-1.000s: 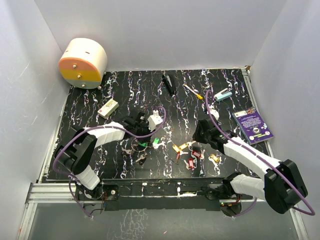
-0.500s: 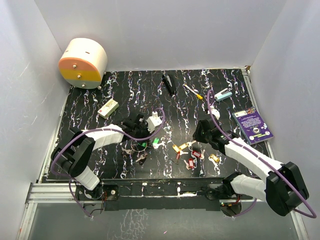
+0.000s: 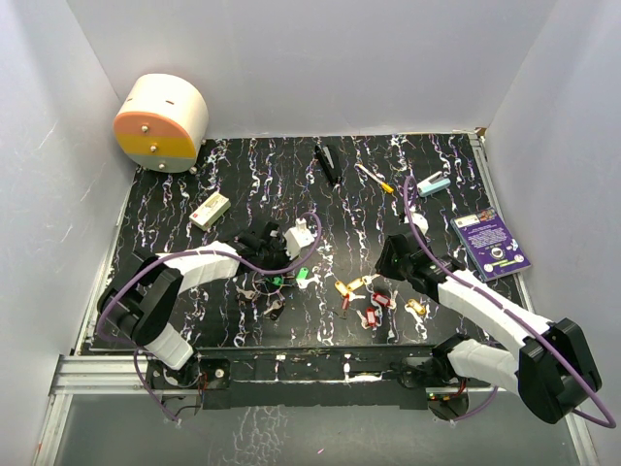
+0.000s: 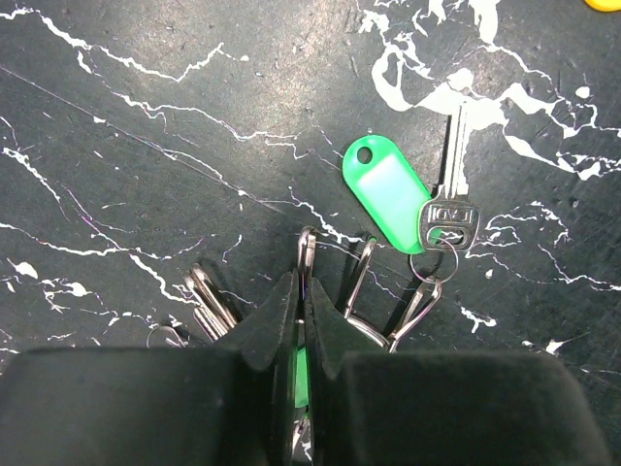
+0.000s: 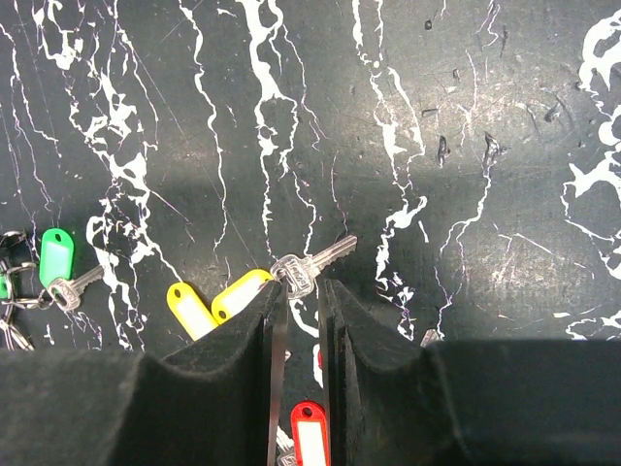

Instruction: Put the keys on the keyring

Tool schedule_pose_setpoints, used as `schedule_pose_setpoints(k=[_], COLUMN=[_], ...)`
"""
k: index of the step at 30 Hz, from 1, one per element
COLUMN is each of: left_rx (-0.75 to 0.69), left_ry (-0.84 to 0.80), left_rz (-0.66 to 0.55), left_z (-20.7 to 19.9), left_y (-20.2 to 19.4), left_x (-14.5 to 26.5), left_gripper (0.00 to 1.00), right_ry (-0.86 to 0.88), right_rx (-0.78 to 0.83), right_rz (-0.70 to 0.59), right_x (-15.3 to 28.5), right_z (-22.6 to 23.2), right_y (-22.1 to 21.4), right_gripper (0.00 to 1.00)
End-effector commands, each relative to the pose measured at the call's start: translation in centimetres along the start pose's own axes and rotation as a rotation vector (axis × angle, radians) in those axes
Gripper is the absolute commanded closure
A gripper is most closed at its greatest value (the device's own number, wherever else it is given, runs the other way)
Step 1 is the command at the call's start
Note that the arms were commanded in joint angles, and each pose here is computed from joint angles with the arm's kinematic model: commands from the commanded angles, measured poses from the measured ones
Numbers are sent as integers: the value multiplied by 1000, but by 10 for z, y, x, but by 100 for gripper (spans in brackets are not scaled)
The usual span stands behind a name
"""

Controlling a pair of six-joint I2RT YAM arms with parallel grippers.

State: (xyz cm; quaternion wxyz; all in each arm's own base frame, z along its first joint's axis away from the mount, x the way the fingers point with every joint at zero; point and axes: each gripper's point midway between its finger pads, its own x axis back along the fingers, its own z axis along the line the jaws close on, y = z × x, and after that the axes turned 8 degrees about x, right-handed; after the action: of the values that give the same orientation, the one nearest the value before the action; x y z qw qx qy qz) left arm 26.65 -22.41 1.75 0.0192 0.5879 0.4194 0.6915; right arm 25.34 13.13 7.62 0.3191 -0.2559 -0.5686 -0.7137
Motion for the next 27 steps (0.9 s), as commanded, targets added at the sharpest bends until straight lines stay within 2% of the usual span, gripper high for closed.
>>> schedule_pose_setpoints(k=[1,7,12,15,18,23,27], left_rx=[1,3,5,27,48,83,119], left_ry=[-6,-28,55,71,44,-89,-162], left_rz=[137,119,2,-79,-143,-227,-320], left_z=[-5,-8,11,17,14,-9,-22], left_y=[-39,-27,35,80,116,157,185], left_x=[6,9,31,49,66,89,102], left_gripper=[100,100,100,100,100,100,100], right_ry=[32,123,282,258,209,229,200], right_rx=[-13,28,71,46,36,86,75], right_rz=[-48,-10,67,89,58,-10,8], right_x=[3,6,12,10,10,8,-1], right_z=[7,20,44,40,33,36,34], right_y=[12,4,-14,-18,-12,0,0], right_gripper=[74,76,72,70,69,70,73])
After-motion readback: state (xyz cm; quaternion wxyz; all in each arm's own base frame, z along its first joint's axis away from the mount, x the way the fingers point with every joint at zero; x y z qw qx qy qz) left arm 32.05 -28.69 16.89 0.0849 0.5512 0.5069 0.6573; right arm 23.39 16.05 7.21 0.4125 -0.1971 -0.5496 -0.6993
